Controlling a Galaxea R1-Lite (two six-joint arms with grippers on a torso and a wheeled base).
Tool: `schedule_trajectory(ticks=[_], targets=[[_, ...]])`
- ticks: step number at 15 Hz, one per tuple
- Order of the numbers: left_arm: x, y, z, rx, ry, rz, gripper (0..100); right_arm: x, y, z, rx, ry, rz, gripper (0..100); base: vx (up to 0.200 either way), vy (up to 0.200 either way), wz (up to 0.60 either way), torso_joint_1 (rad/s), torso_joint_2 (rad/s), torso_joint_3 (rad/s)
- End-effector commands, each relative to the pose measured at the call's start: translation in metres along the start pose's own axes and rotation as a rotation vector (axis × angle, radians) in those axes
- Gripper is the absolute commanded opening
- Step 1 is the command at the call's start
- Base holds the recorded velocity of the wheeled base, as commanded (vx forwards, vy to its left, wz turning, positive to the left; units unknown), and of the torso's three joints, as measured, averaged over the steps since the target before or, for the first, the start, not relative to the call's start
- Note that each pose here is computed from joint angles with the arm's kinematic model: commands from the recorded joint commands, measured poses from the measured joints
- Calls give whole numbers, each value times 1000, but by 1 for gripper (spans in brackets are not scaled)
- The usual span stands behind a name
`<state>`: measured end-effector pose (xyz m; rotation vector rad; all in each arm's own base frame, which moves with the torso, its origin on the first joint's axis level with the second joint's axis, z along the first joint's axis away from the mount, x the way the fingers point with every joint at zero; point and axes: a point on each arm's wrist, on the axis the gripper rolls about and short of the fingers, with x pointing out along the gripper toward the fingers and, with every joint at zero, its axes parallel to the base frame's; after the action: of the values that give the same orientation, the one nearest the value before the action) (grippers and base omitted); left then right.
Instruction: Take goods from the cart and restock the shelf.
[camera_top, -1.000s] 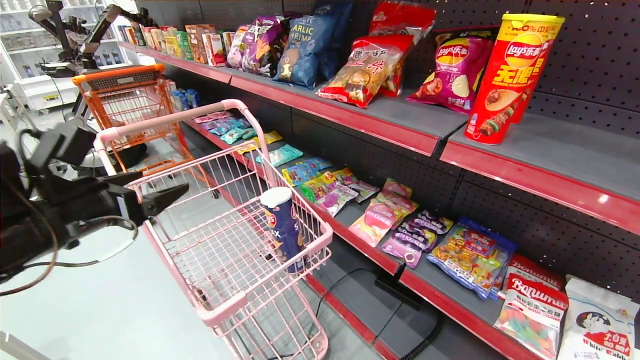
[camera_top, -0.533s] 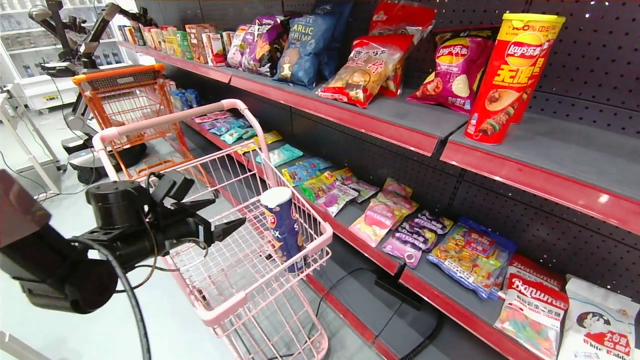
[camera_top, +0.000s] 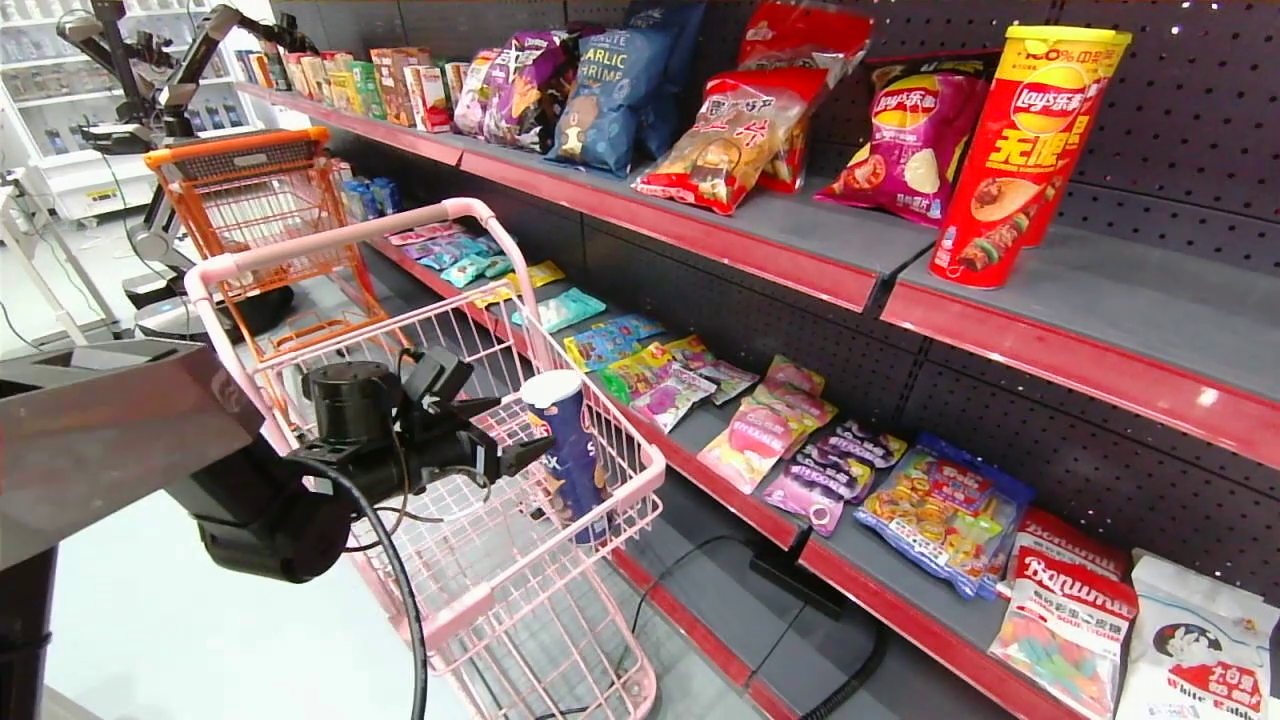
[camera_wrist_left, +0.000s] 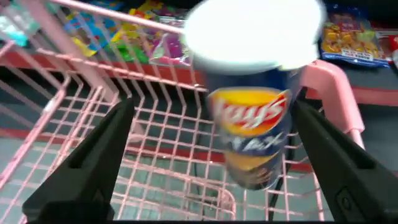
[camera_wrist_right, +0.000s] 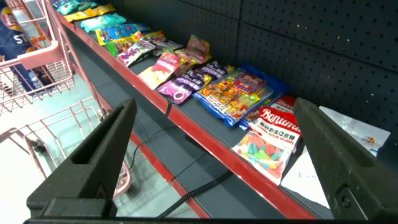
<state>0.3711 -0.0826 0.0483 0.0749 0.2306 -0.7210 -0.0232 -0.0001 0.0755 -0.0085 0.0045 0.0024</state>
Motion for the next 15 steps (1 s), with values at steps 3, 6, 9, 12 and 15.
schedule_trajectory(ticks=[3, 6, 9, 12, 15], targets=[[27, -15, 7, -25, -13, -54, 100, 0, 0, 0, -4, 2, 1, 100, 0, 0, 0, 0, 0, 0], [36, -11, 4, -32, -4, -55, 100, 0, 0, 0, -4, 2, 1, 100, 0, 0, 0, 0, 0, 0], [45, -15, 1, -31, -1, -61, 100, 0, 0, 0, -4, 2, 1, 100, 0, 0, 0, 0, 0, 0], [49, -19, -6, -41, 29, -31, 100, 0, 0, 0, -4, 2, 1, 100, 0, 0, 0, 0, 0, 0], [51, -20, -13, -49, 49, -26, 0, 0, 0, 0, -4, 2, 1, 100, 0, 0, 0, 0, 0, 0]])
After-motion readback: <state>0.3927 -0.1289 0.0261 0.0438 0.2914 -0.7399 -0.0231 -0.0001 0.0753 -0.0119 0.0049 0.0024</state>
